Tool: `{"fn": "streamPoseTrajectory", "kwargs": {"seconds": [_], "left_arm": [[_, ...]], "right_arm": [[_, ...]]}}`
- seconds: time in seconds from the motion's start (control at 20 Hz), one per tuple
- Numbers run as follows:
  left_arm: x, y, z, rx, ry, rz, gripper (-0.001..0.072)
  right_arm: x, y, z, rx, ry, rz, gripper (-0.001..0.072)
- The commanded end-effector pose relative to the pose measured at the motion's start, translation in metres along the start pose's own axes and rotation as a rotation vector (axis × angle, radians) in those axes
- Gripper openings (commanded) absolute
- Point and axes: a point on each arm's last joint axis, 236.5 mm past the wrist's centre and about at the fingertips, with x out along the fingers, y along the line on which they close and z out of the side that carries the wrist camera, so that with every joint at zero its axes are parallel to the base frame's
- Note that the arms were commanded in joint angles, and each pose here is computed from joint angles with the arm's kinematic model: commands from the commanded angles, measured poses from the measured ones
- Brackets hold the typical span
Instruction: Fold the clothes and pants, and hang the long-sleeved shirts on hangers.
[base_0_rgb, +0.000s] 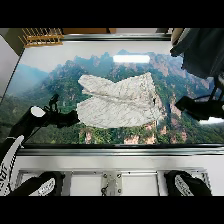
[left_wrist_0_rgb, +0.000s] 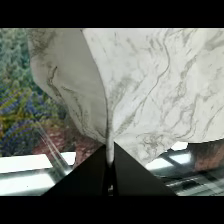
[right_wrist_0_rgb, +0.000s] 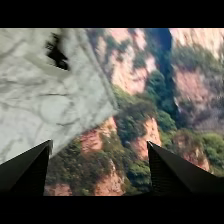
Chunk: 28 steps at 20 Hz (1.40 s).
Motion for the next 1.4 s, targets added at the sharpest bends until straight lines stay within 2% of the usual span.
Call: {"fn": "streamPoseTrajectory", "kwargs": {"seconds": [0.0,0.1,0.3,0.55,0.6,0.65,0.7,0.75,0.9,1.0,1.1,1.2,1.35], "left_arm": [[-0.01,-0.007,0.003,0.031,-0.026,-0.012,0.001],[-0.009,-0.006,0.003,0.03,-0.025,-0.012,0.001],[-0.009,-0.006,0.003,0.03,-0.025,-0.012,0.001],[-0.009,-0.006,0.003,0.03,-0.026,-0.012,0.001],[-0.01,-0.007,0.003,0.03,-0.026,-0.012,0.001],[-0.01,-0.006,0.003,0.031,-0.027,-0.012,0.001],[-0.01,-0.006,0.005,0.027,-0.033,-0.013,0.001],[-0.013,-0.008,0.009,0.033,-0.041,-0.013,0.001],[-0.061,-0.035,0.043,0.08,-0.144,-0.058,0.0009],[-0.137,-0.078,0.075,0.176,-0.319,-0.106,0.0009],[-0.236,-0.136,0.087,0.32,-0.544,-0.156,0.0009],[-0.339,-0.196,0.069,0.47,-0.798,-0.207,0.0009],[-0.459,-0.255,0.005,0.632,-1.113,-0.281,0.0009]], "right_arm": [[0.067,-0.046,-0.047,0.313,0.119,-0.007,0.0645],[0.098,-0.036,-0.053,0.364,0.105,0.074,0.0645],[0.137,0.004,-0.051,0.329,0.083,0.194,0.0645],[0.162,0.023,-0.058,0.239,0.078,0.224,0.0641],[0.161,0.023,-0.057,0.212,0.073,0.226,0.058],[0.16,0.025,-0.055,0.18,0.069,0.233,0.0322],[0.157,0.028,-0.052,0.144,0.062,0.243,0.0118],[0.152,0.035,-0.048,0.105,0.054,0.263,0.0027],[0.104,0.073,-0.01,-0.121,-0.009,0.328,0.0025],[0.04,0.11,0.019,-0.314,-0.066,0.37,0.0025],[-0.044,0.151,0.038,-0.432,-0.156,0.437,0.0025],[-0.138,0.186,0.046,-0.485,-0.289,0.514,0.0026],[-0.249,0.211,0.034,-0.483,-0.483,0.605,0.0026]]}}
